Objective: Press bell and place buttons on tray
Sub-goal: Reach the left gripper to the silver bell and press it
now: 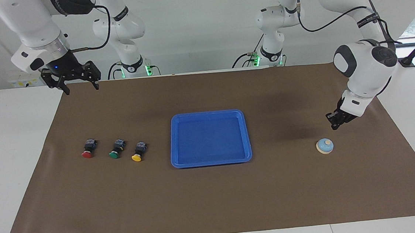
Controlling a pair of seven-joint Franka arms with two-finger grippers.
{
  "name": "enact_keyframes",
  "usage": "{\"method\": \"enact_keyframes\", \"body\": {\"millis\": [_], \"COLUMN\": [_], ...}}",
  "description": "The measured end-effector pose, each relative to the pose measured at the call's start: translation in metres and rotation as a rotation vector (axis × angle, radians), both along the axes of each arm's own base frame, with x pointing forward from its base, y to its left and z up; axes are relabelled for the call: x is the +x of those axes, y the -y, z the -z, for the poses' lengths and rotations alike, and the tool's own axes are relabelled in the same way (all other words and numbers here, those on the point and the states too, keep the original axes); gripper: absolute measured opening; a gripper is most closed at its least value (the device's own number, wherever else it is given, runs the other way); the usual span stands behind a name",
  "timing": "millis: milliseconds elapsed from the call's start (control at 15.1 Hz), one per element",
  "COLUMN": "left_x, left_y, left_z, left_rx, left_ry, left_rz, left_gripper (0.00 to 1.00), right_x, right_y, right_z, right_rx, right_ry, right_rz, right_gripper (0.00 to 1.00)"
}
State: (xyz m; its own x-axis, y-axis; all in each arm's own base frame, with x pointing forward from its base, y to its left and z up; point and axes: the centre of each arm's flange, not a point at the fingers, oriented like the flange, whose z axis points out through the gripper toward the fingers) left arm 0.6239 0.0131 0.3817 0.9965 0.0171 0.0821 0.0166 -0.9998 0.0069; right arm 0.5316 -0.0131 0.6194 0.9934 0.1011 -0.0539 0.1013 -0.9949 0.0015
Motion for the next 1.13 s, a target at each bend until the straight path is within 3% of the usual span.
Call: {"method": "enact_keyframes", "body": {"millis": [398, 1129], "left_x": [0.025, 0.023], "left_y": [0.009, 0.002], "left_z": [0.016, 0.042], "left_rx": [0.001, 0.005], "left_ry": [0.006, -0.015], "left_rz": [-0.005, -0.016], "left_gripper": [0.01, 0.01], "right_x": [0.000, 0.000], "right_y": [0.000, 0.000], "right_z": [0.000, 0.000], "right_rx": [0.000, 0.000], "right_ry": [0.000, 0.000], "right_rz": [0.000, 0.000], "right_gripper": [1.00, 1.00]}}
